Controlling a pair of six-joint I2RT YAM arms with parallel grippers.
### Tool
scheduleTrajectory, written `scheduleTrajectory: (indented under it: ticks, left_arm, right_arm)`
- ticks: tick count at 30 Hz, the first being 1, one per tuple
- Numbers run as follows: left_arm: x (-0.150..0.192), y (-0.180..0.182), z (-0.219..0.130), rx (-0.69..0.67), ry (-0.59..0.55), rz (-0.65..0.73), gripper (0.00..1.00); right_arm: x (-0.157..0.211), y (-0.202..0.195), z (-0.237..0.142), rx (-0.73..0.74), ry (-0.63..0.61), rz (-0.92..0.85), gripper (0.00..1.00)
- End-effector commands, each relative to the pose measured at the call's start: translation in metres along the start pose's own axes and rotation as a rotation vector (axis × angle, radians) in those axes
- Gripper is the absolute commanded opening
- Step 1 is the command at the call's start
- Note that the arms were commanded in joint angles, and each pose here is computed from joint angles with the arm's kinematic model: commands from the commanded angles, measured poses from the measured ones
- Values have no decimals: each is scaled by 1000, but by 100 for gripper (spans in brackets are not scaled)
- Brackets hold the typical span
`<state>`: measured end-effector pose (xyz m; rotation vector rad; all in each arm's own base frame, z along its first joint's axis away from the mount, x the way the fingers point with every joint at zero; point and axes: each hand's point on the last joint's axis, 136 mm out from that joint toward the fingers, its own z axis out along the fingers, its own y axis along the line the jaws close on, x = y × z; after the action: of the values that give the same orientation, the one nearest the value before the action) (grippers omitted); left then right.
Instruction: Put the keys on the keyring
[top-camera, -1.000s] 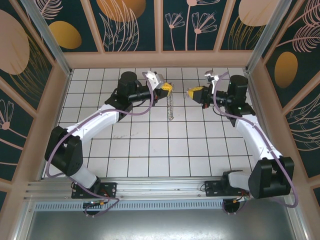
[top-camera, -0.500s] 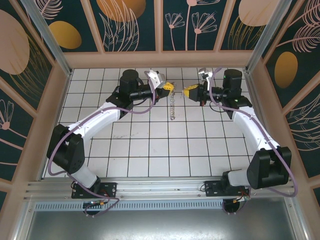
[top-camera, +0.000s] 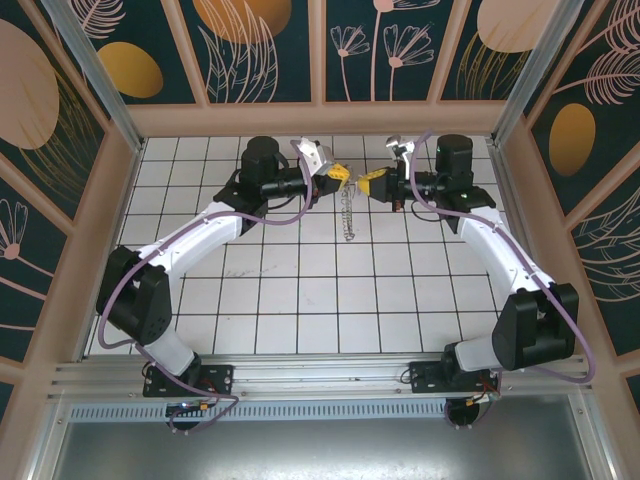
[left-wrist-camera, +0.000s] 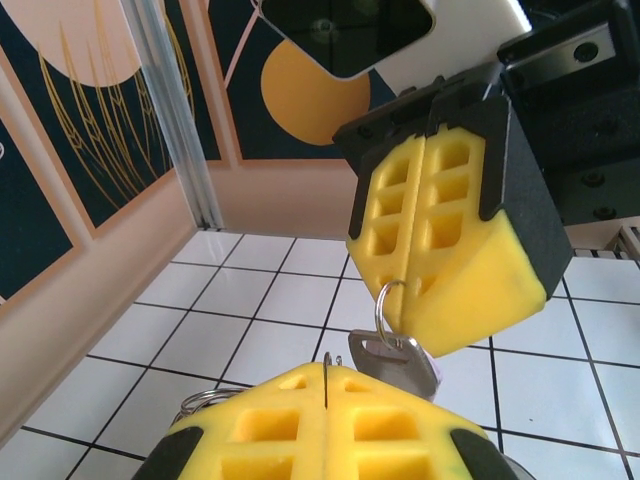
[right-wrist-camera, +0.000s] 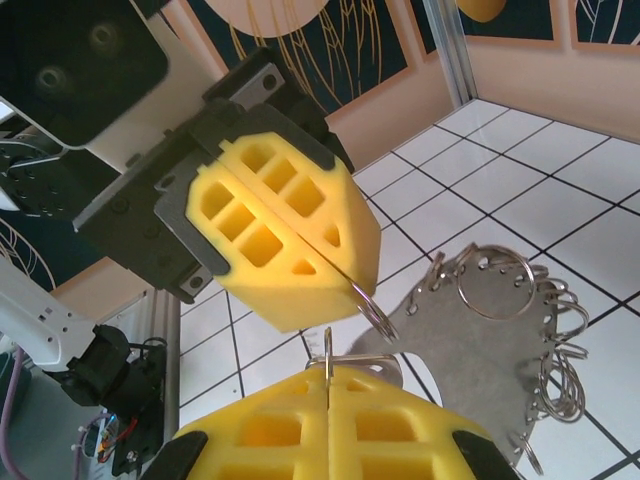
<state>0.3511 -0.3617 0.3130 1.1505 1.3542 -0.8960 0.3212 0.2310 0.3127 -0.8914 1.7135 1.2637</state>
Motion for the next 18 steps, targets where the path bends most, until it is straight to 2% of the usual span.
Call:
scheduleTrajectory:
  ticks: [1,18]
  left_arm:
    - [-19,-4,3,32,-43,32,0]
    - [-21,-6,1,35,-52,33,0]
  right_arm:
    - [-13,7,5,-24,-8,-59,0]
    - [-9,-2,11,-7,10,-47,0]
